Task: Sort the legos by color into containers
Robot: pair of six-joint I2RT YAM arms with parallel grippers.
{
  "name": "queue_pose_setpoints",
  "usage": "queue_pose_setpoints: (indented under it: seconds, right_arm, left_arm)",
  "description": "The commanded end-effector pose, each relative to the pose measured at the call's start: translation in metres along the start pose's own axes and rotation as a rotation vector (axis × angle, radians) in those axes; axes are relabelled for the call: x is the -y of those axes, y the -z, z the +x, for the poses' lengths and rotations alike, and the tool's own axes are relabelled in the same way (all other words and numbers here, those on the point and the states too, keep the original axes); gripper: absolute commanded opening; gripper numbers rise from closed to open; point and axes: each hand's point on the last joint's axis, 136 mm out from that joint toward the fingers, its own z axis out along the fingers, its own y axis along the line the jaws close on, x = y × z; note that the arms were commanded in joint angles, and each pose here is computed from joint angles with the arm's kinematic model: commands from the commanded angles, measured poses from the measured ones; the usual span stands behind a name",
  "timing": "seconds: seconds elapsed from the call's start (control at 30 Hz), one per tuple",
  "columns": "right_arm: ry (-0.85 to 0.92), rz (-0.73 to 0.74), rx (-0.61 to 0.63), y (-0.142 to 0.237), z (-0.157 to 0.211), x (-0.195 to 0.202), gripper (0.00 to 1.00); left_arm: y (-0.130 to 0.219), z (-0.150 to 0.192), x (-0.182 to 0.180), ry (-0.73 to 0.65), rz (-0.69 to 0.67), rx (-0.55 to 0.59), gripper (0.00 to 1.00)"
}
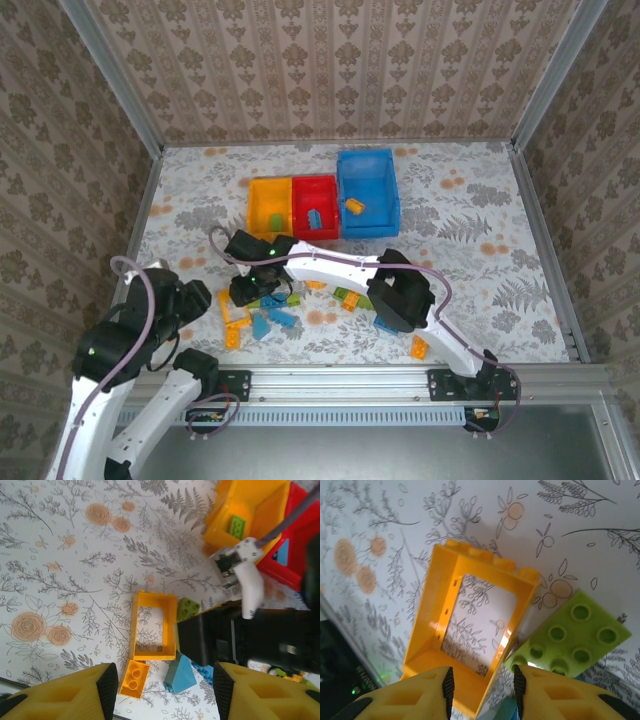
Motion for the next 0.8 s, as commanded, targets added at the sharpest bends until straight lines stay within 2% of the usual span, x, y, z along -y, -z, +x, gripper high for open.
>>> queue_pose_setpoints:
  seconds: [0.0, 0.43, 0.77]
  right_arm:
    - [-0.052, 0.095, -0.022, -0.006, 0.002, 0.012, 0.37]
    - [-0.071, 0.149, -0.051, -0.029, -0.004, 0.019, 0.27]
    - [-0.095, 0.161, -0.020, -0.034, -0.019, 0.016, 0.17]
  left_arm:
    - [0.007, 0.005, -0.012, -0.038, -0.038, -0.014, 0.56]
    - [0.016, 0.007, -0.015, -0.041, -0.008, 0.006, 0.57]
    - [0.020, 0.008, -0.016, -0.053, -0.003, 0.010, 0.57]
